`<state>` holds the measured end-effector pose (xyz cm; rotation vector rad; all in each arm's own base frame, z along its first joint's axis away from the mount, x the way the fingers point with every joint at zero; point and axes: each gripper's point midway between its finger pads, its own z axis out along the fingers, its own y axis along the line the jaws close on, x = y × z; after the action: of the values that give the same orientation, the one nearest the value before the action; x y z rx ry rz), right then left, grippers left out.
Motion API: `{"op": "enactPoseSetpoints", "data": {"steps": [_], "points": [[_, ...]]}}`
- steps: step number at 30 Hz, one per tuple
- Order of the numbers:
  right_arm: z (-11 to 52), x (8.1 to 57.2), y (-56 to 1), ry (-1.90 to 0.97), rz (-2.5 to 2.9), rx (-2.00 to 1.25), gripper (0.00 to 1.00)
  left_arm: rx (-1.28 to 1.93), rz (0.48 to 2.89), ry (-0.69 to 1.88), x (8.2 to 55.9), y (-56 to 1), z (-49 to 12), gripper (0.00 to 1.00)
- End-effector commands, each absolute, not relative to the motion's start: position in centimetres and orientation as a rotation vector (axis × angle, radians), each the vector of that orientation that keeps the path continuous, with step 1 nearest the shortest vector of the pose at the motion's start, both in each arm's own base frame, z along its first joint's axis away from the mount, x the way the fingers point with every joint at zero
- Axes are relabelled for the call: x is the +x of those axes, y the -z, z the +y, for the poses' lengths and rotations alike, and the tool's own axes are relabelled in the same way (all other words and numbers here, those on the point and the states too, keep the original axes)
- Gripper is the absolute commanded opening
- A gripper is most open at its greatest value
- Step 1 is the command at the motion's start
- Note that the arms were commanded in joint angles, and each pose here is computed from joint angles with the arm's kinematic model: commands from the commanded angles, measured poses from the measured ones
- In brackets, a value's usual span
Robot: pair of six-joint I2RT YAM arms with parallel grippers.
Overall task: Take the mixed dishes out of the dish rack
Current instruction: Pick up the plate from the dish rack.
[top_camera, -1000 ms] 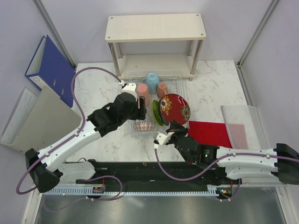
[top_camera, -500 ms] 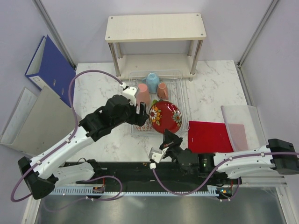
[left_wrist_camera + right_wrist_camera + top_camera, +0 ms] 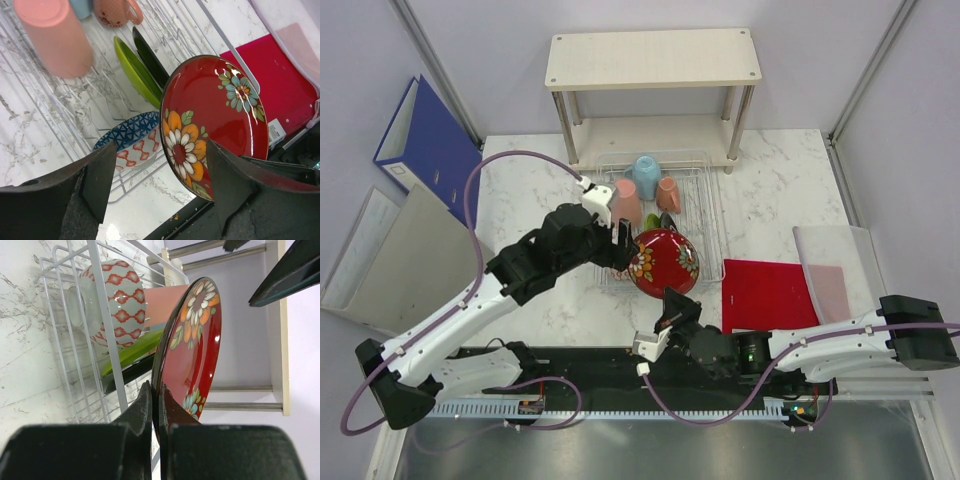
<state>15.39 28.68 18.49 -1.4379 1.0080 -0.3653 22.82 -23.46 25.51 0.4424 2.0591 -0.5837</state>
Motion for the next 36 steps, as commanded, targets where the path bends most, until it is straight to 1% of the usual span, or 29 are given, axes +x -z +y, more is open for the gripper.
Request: {"op": "enactPoseSetpoints", "data": {"steps": [1,10,12,13,14,16,17,18,19,25,28,29,30,31,33,34,35,36], "points": [[29.6,15.0,-21.5,0.323,0.981,-1.352,0.0,0.531,2.068,0.624,22.7,-24.6,-25.0,0.77],[30.3,14.9,-22.6,0.355,0.931,-1.35,0.0,0.576,2.122,0.645,22.1,-22.6,-25.7,0.7],[30.4,14.9,-22.8,0.356,0.922,-1.344,0.0,0.579,2.128,0.641,22.0,-22.3,-25.6,0.64],[30.5,14.8,-23.1,0.357,0.916,-1.343,0.0,0.598,2.131,0.661,21.7,-22.2,-25.8,0.6],[30.5,14.9,-23.2,0.359,0.915,-1.343,0.0,0.605,2.13,0.666,21.6,-22.1,-25.9,0.48],[30.7,14.8,-23.3,0.355,0.913,-1.34,0.0,0.615,2.133,0.671,21.4,-22.0,-25.9,0.35],[30.7,14.8,-23.4,0.358,0.912,-1.341,0.0,0.615,2.132,0.672,21.4,-22.0,-25.8,0.14],[30.7,14.8,-23.3,0.357,0.913,-1.34,0.0,0.613,2.129,0.672,21.4,-22.1,-25.8,0.06],[30.7,14.8,-23.2,0.358,0.915,-1.34,0.0,0.609,2.133,0.669,21.4,-21.9,-25.7,0.02],[30.5,14.9,-23.7,0.328,0.963,-1.287,0.0,0.568,2.09,0.683,21.2,-23.3,-25.2,0.02],[30.6,15.0,-24.1,0.283,1.028,-1.228,0.4,0.537,2.061,0.7,21.3,-24.5,-25.0,0.02],[30.5,15.1,-24.3,0.273,1.046,-1.209,0.68,0.51,2.057,0.673,21.7,-24.7,-24.7,0.02],[30.6,15.0,-24.8,0.228,1.082,-1.159,0.8,0.494,2.057,0.676,21.8,-24.8,-24.7,0.02],[30.4,15.1,-25.2,0.21,1.109,-1.121,0.98,0.483,2.052,0.674,21.9,-25.1,-24.6,0.02],[30.1,15.0,-26.2,0.132,1.157,-1.04,0.98,0.432,2.052,0.651,22.4,-25.4,-24.2,0.02],[30.3,14.8,-27.2,0.013,1.216,-0.943,0.98,0.41,2.049,0.643,22.6,-25.6,-24.1,0.02],[30.1,14.8,-27.8,-0.035,1.248,-0.894,0.98,0.376,2.037,0.616,23.1,-26.0,-23.6,0.02],[29.5,14.9,-29.9,-0.11,1.276,-0.792,0.98,0.346,2.039,0.604,23.3,-26.1,-23.4,0.02]]}}
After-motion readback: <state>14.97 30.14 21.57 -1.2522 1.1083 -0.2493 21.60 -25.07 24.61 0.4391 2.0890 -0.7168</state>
